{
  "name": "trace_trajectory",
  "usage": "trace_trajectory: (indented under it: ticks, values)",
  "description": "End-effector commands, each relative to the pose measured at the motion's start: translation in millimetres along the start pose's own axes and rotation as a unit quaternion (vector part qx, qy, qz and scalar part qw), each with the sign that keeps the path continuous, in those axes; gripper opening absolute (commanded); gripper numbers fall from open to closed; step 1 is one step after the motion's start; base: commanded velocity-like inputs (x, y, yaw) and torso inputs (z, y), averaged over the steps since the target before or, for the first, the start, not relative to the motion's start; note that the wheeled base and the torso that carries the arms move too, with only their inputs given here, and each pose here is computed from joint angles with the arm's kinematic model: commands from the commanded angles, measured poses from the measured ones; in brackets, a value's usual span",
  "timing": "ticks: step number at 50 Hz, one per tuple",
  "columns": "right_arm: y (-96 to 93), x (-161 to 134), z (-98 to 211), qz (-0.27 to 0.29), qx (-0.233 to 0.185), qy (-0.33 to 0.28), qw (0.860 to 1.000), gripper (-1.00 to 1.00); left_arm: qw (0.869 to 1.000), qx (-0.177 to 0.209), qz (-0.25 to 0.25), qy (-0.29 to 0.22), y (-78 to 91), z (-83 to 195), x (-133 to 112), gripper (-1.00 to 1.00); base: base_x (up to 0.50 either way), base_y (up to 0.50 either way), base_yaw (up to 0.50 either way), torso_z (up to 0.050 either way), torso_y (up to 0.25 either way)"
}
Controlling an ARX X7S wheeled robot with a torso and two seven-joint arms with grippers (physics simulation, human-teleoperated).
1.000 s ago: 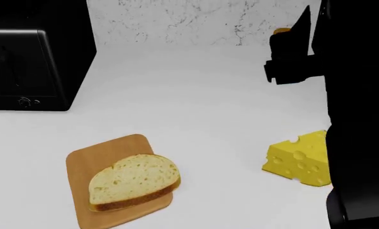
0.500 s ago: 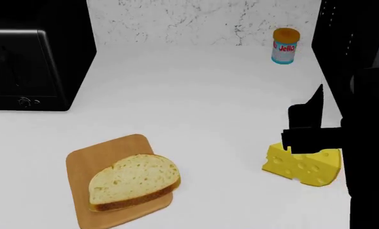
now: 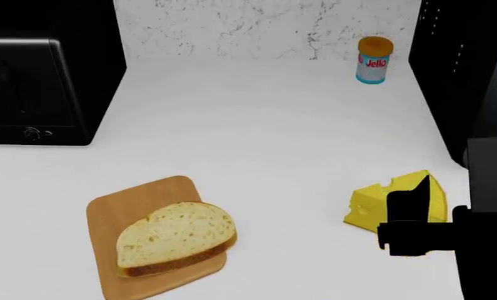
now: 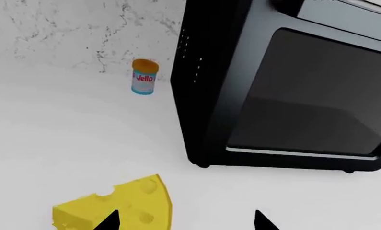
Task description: Pick up the wedge of cheese and place it on the slice of bread to prepare a simple cheese on bread dish.
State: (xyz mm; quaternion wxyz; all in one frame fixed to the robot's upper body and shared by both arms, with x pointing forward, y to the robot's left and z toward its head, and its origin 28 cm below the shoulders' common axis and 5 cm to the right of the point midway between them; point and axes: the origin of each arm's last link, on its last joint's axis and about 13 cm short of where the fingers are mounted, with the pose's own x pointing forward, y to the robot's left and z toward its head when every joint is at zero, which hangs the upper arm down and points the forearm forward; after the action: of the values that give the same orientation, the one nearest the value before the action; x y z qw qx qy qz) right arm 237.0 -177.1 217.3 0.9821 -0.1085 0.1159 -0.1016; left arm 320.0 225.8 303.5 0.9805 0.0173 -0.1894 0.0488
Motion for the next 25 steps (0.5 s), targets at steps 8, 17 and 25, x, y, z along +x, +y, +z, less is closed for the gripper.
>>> trace_trajectory:
  ticks: [8, 17, 25]
  values:
    - [-0.8, -2, -7, 0.004, -0.009, 0.039, 0.999, 1.00, 1.000, 0.011, -0.004, -0.004, -1.8, -1, -1, 1.00, 0.00, 0.00, 0.00, 0.000, 0.000]
    - [3.7, 5, -11, 0.038, -0.037, 0.064, 0.997, 1.00, 1.000, 0.016, 0.002, -0.002, -2.1, -2, 0, 1.00, 0.00, 0.00, 0.00, 0.000, 0.000]
    - [6.2, 16, -13, 0.048, -0.048, 0.073, 0.995, 1.00, 1.000, 0.018, 0.000, -0.002, -2.3, -2, -1, 1.00, 0.00, 0.00, 0.00, 0.000, 0.000]
